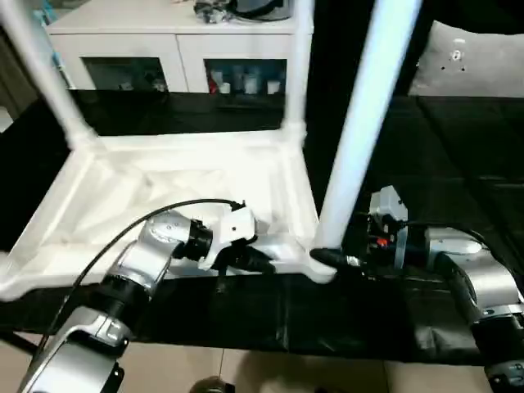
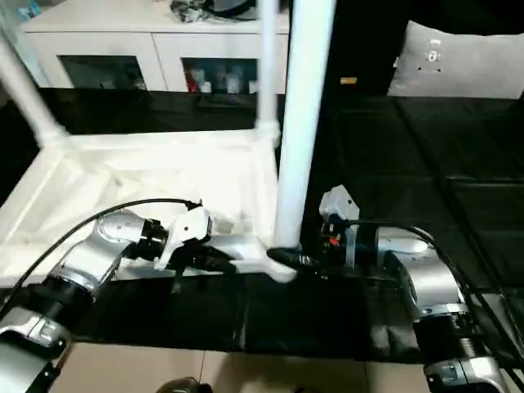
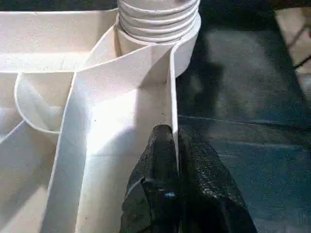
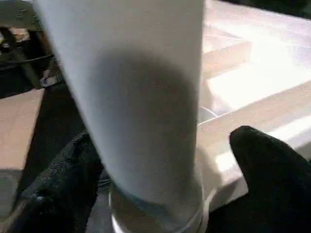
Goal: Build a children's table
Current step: Rotate leg to tighten
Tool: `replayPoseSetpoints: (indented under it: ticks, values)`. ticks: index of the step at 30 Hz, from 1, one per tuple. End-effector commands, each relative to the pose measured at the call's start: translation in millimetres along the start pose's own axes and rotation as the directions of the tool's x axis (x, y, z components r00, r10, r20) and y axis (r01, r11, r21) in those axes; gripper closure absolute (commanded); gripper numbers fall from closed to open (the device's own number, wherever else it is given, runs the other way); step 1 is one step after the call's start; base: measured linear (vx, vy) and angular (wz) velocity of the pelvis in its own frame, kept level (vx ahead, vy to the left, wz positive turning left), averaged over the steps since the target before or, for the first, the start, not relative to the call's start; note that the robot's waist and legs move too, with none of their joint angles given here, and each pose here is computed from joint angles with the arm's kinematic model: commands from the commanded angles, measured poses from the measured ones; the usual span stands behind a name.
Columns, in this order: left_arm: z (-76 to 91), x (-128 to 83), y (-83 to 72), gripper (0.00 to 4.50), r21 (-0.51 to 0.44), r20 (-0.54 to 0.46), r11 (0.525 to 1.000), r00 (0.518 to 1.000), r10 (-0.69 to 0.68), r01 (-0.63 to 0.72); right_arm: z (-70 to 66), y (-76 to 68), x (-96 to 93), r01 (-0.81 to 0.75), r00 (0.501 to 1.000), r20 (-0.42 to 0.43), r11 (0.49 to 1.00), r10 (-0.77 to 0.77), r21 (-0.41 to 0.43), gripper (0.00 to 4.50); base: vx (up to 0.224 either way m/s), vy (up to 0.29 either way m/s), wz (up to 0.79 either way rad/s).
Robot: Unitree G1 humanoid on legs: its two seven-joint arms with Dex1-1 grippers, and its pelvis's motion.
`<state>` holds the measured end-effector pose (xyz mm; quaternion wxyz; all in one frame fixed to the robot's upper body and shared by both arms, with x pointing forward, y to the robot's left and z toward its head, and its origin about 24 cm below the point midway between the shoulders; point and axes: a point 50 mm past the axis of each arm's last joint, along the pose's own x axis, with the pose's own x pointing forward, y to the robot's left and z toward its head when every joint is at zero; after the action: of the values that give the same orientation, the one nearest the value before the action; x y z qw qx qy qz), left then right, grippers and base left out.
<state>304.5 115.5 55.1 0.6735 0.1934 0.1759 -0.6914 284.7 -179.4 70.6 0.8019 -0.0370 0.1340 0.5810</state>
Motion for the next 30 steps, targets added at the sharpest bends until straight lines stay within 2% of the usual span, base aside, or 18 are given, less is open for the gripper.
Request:
replayPoseSetpoints:
  ticks: [1, 8, 13, 14, 21, 25, 26, 28, 30]
  values:
    - [16.4, -0.7, 4.6, 4.50, 0.089, 0.020, 0.995, 0.999, -0.036, 0.034, 5.4, 0.3, 1.8, -0.044, 0.999, 0.006, 0.999, 0.044, -0.001, 0.73, 0.000, 0.000, 0.00]
    - [13.7, -2.5, 6.6, 4.50, 0.102, 0.006, 0.993, 0.998, -0.065, 0.064, 3.6, 4.9, 1.7, -0.111, 0.993, -0.030, 0.994, 0.111, 0.007, 1.27, 0.000, 0.000, 0.00]
    - [12.7, -3.6, 8.4, 4.50, 0.101, 0.006, 0.993, 0.998, -0.062, 0.061, 3.4, 5.4, 2.3, -0.117, 0.993, -0.020, 0.993, 0.118, 0.018, 1.71, 0.000, 0.000, 0.00]
    - [12.5, -3.7, 8.5, 4.50, 0.101, 0.006, 0.993, 0.998, -0.062, 0.061, 3.3, 5.7, 2.5, -0.119, 0.993, -0.019, 0.993, 0.120, 0.020, 1.91, 0.000, 0.000, 0.00]
    - [13.3, -3.9, 10.2, 4.50, 0.094, 0.024, 0.994, 0.998, -0.050, 0.047, 2.3, 9.6, 8.2, -0.125, 0.992, 0.013, 0.990, 0.125, 0.062, 2.31, 0.000, 0.000, 0.00]
    - [14.0, -3.3, 11.9, 4.50, 0.044, 0.040, 0.999, 0.999, 0.018, -0.020, -0.1, 9.0, 19.7, -0.030, 0.999, 0.047, 0.993, 0.024, 0.114, 2.39, 0.000, 0.000, 0.00]
    - [16.1, -1.4, 12.7, 4.50, 0.004, 0.059, 0.998, 0.996, 0.065, -0.066, -1.5, 8.7, 29.5, 0.047, 0.998, 0.040, 0.991, -0.053, 0.124, 2.40, 0.000, 0.000, 0.00]
    - [17.2, -0.3, 13.1, 4.50, -0.016, 0.066, 0.996, 0.994, 0.087, -0.086, -2.1, 7.3, 33.7, 0.092, 0.995, 0.035, 0.988, -0.097, 0.127, 2.42, 0.000, 0.000, 0.00]
    - [21.1, 3.8, 13.5, 4.50, -0.049, 0.080, 0.990, 0.987, 0.137, -0.133, -4.1, 2.5, 42.4, 0.207, 0.978, 0.008, 0.969, -0.210, 0.138, 2.43, 0.000, 0.000, 0.00]
